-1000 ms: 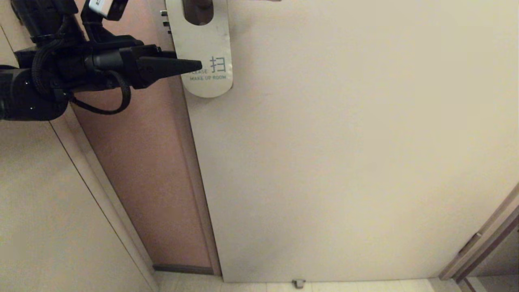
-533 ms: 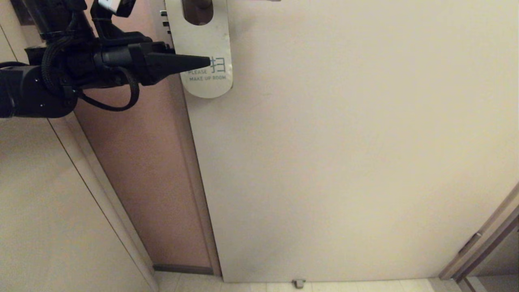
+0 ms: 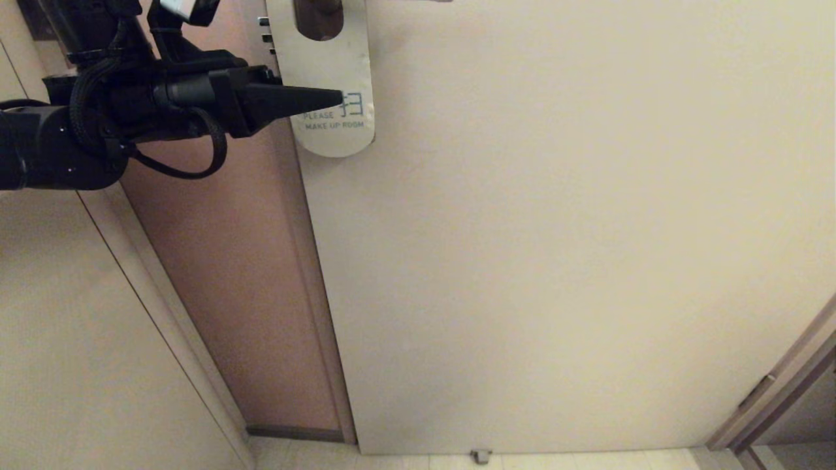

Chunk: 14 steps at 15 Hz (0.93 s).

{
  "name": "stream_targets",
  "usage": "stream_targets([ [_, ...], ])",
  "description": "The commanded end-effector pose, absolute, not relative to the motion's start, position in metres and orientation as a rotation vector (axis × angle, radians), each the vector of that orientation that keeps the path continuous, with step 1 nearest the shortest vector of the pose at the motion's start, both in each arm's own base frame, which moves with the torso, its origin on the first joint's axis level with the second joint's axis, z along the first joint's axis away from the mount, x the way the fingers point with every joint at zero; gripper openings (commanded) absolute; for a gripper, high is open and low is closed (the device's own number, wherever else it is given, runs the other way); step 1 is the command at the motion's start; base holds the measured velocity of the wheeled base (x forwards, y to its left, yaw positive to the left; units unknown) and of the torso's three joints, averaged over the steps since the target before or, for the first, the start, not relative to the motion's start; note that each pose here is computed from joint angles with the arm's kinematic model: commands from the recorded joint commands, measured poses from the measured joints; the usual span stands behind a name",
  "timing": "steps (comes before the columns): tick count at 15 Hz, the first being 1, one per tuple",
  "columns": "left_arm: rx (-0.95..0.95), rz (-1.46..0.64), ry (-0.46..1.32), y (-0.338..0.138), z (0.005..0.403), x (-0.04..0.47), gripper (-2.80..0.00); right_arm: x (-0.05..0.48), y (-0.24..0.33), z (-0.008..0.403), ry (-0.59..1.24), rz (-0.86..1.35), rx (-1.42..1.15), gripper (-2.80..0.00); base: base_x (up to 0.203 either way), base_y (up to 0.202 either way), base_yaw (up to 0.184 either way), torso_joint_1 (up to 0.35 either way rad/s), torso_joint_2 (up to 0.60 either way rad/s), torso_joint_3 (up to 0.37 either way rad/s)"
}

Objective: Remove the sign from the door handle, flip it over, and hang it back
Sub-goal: Take down the sign

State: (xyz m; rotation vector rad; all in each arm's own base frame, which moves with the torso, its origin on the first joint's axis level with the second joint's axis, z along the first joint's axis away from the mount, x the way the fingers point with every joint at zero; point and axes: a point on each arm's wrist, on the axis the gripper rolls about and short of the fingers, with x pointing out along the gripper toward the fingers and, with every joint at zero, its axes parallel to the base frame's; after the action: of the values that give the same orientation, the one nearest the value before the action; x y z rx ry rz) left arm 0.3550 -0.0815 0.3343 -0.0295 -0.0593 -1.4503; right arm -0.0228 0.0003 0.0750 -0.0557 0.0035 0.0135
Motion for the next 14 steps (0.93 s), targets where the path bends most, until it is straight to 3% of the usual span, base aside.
stream_targets([
  [1,-0.03,-1.458,-0.06,-0.082,0.335,0.354,-2.8,-0.023,0.0,0.075,0.004,0.014,-0.057,-2.8,0.0,0.0,0.0,0.0,0.0,0.0],
  [14,-0.037,-1.35,-0.106,-0.088,0.349,0.339,-2.8,-0.023,0.0,0.075,0.004,0.014,-0.057,-2.8,0.0,0.0,0.0,0.0,0.0,0.0],
])
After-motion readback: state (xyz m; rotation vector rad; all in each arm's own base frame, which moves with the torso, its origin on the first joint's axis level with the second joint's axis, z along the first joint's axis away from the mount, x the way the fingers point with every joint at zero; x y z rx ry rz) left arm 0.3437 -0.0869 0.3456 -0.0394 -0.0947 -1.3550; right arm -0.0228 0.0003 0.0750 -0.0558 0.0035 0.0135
